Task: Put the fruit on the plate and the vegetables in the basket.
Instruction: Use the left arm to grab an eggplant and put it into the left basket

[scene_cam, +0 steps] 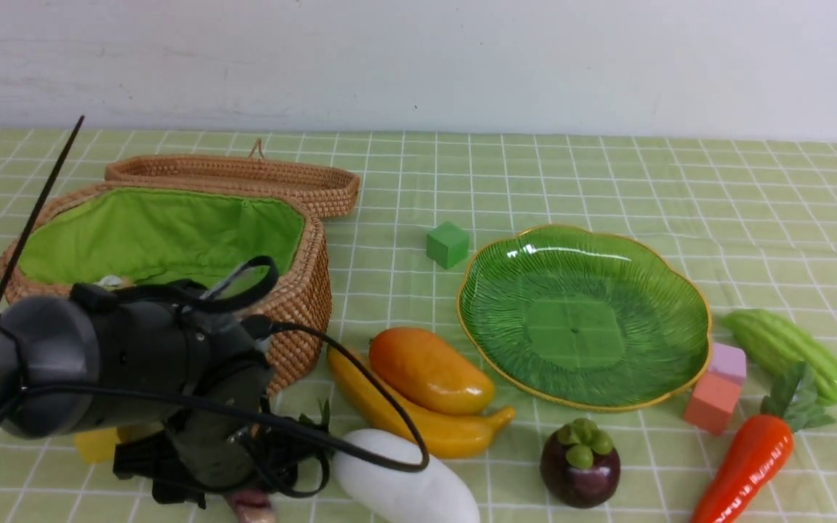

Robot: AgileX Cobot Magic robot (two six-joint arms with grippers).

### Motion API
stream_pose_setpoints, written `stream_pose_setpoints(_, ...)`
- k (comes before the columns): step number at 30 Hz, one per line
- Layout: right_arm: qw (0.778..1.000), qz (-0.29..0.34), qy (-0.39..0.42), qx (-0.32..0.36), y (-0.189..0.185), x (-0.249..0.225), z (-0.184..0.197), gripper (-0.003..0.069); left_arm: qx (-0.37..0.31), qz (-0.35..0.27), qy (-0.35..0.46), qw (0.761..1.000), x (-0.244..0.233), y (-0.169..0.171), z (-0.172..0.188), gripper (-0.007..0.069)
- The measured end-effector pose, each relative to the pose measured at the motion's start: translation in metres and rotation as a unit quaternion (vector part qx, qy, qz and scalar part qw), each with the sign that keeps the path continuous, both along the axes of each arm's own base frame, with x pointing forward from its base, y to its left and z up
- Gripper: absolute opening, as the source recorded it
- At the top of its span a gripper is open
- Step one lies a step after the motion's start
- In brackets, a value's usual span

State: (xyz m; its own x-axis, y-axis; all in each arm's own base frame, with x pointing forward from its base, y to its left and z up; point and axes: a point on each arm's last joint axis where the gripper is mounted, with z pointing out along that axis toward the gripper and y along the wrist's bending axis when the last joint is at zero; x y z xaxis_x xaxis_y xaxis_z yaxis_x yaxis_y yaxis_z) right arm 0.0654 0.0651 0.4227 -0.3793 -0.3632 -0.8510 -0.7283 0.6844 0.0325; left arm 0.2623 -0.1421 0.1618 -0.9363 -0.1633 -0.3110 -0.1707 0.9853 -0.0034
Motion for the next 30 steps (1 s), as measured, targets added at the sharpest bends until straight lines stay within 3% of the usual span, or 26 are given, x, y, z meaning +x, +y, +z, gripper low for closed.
stream_pose_setpoints(4, 1.0, 0.0, 0.0, 0.0, 0.0, 0.0, 0.0, 0.0105, 0.019, 0.013, 0.024, 0.999, -0.004, 0.004, -0.001, 0.0314)
stream_pose_setpoints(13, 1.0, 0.011, -0.012, -0.011, 0.0, 0.0, 0.0, 0.0105, 0.044, 0.007, 0.043, 0.998, -0.009, 0.008, 0.002, 0.0313)
stream_pose_setpoints(21, 1.0, 0.015, -0.009, -0.005, 0.001, -0.001, 0.0, 0.0107, 0.02, -0.019, 0.033, 0.999, -0.036, 0.021, 0.057, 0.0313)
stream_pose_setpoints(24, 1.0, 0.016, -0.009, -0.005, 0.001, -0.001, 0.0, 0.0107, 0.0, -0.059, 0.02, 0.998, -0.06, 0.031, 0.091, 0.0313)
stream_pose_setpoints(27, 1.0, 0.019, -0.011, 0.011, 0.003, -0.001, 0.002, 0.0107, -0.01, -0.151, -0.055, 0.987, -0.085, 0.047, 0.131, 0.0313)
stream_pose_setpoints(28, 1.0, 0.019, -0.013, 0.013, 0.003, -0.001, 0.003, 0.0107, -0.011, -0.157, -0.062, 0.986, -0.086, 0.047, 0.133, 0.0313)
stream_pose_setpoints(30, 0.999, 0.015, -0.033, 0.041, 0.005, 0.001, 0.008, 0.0107, 0.024, -0.232, -0.175, 0.957, -0.092, 0.058, 0.16, 0.0313)
